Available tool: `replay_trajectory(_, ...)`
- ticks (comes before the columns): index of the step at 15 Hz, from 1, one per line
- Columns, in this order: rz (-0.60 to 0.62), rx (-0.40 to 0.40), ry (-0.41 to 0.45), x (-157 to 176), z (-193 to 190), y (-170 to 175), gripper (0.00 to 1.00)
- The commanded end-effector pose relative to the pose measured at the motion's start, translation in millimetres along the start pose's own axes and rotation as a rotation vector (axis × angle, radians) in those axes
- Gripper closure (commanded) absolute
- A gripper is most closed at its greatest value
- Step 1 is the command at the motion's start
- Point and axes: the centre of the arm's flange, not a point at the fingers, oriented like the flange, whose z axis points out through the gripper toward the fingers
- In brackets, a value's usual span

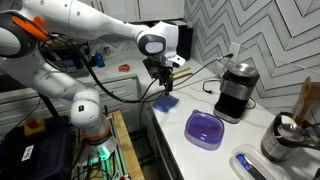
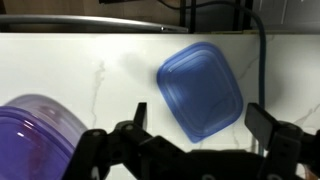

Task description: Pick up the purple lid and put it on the kitchen counter, pick up the toothbrushes from the lunch box and put them in the rectangular lunch box to the right

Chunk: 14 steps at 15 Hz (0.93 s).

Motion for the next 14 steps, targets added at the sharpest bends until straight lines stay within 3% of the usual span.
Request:
replay_trajectory(1,0.012,-0.006,-0.001,36,15,31,0.0)
replay_trajectory(5,-0.038,-0.115,0.012,65,21,30,0.0)
replay_trajectory(12,-0.108,-0.464,0.009,93,41,15,0.0)
replay_trajectory(14,-0.086,-0.484,0.064,98,53,19,0.0)
